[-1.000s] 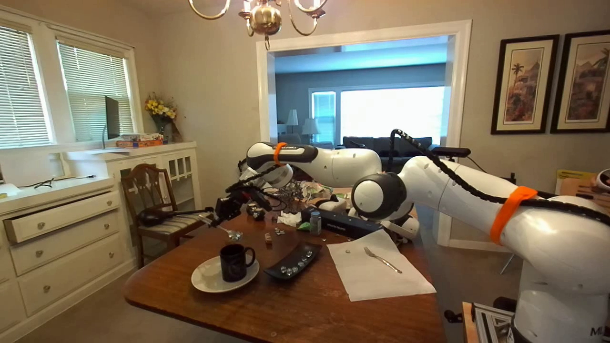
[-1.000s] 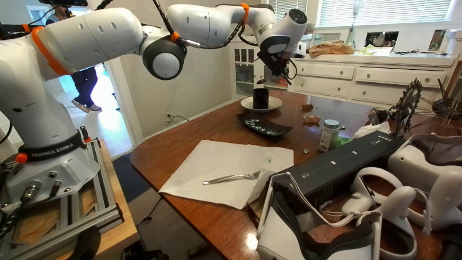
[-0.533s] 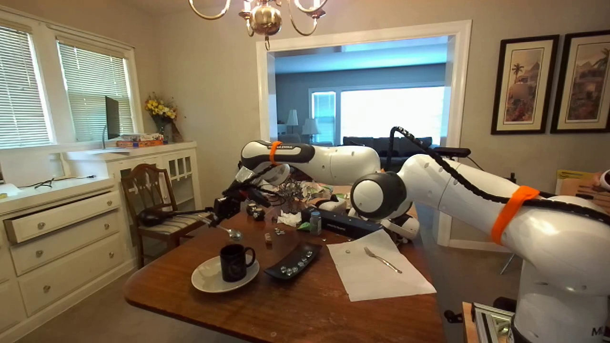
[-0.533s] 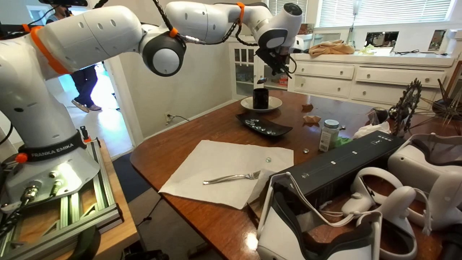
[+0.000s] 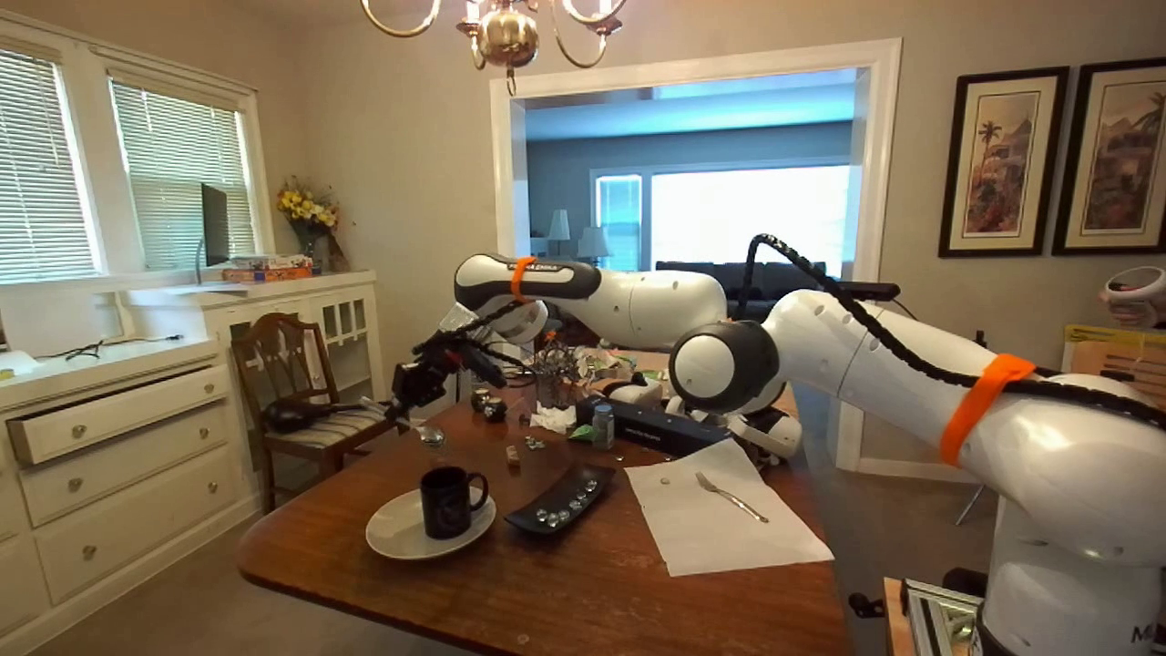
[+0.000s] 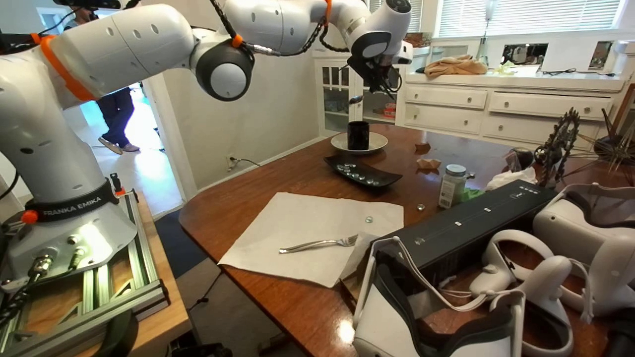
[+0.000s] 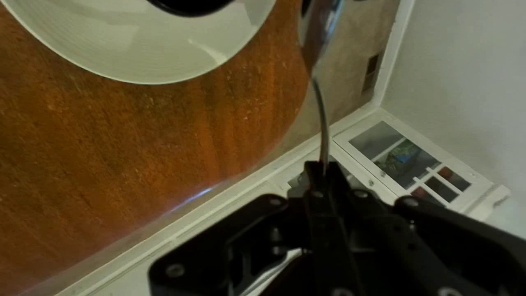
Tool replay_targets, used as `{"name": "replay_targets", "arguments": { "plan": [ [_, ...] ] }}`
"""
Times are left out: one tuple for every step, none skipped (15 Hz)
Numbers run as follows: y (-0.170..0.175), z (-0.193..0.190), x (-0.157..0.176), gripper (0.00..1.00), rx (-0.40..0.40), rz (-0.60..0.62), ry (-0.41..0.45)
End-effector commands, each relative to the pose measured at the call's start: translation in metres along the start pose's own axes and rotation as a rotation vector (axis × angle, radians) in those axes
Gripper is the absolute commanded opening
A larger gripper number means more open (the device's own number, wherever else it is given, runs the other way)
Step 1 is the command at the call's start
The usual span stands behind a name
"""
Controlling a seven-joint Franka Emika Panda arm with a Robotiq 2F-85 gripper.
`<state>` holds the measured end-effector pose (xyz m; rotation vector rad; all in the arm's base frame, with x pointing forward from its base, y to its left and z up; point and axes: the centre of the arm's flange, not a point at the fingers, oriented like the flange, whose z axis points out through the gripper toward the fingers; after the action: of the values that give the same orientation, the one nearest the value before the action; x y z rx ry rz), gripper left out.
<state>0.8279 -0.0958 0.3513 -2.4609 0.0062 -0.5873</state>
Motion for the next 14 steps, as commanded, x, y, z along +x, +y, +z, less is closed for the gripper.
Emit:
{"name": "replay_targets", "arguments": {
  "plan": [
    [0.003,-0.04,0.021,0.01,0.145,0.08,0.105],
    [0.005,-0.054,0.016,0.01,0.187,0.098,0.134],
    [0.009,-0.067,0.009,0.01,0.233,0.115,0.157],
    [0.013,-0.078,0.006,0.01,0.273,0.142,0.181],
    [0.02,-0.087,0.0,0.01,0.315,0.163,0.209],
    [0.027,-0.095,-0.004,0.01,0.353,0.186,0.239],
    [0.032,-0.104,-0.009,0.01,0.387,0.213,0.264],
    [0.04,-0.108,-0.01,0.01,0.416,0.235,0.272],
    [0.048,-0.111,-0.014,0.01,0.429,0.259,0.268],
    [0.055,-0.113,-0.021,0.01,0.435,0.289,0.256],
    [0.062,-0.113,-0.026,0.01,0.442,0.318,0.239],
    [0.07,-0.111,-0.033,0.01,0.439,0.344,0.22],
    [0.075,-0.112,-0.039,0.01,0.432,0.371,0.202],
    [0.083,-0.111,-0.045,0.01,0.415,0.402,0.163]
  ]
}}
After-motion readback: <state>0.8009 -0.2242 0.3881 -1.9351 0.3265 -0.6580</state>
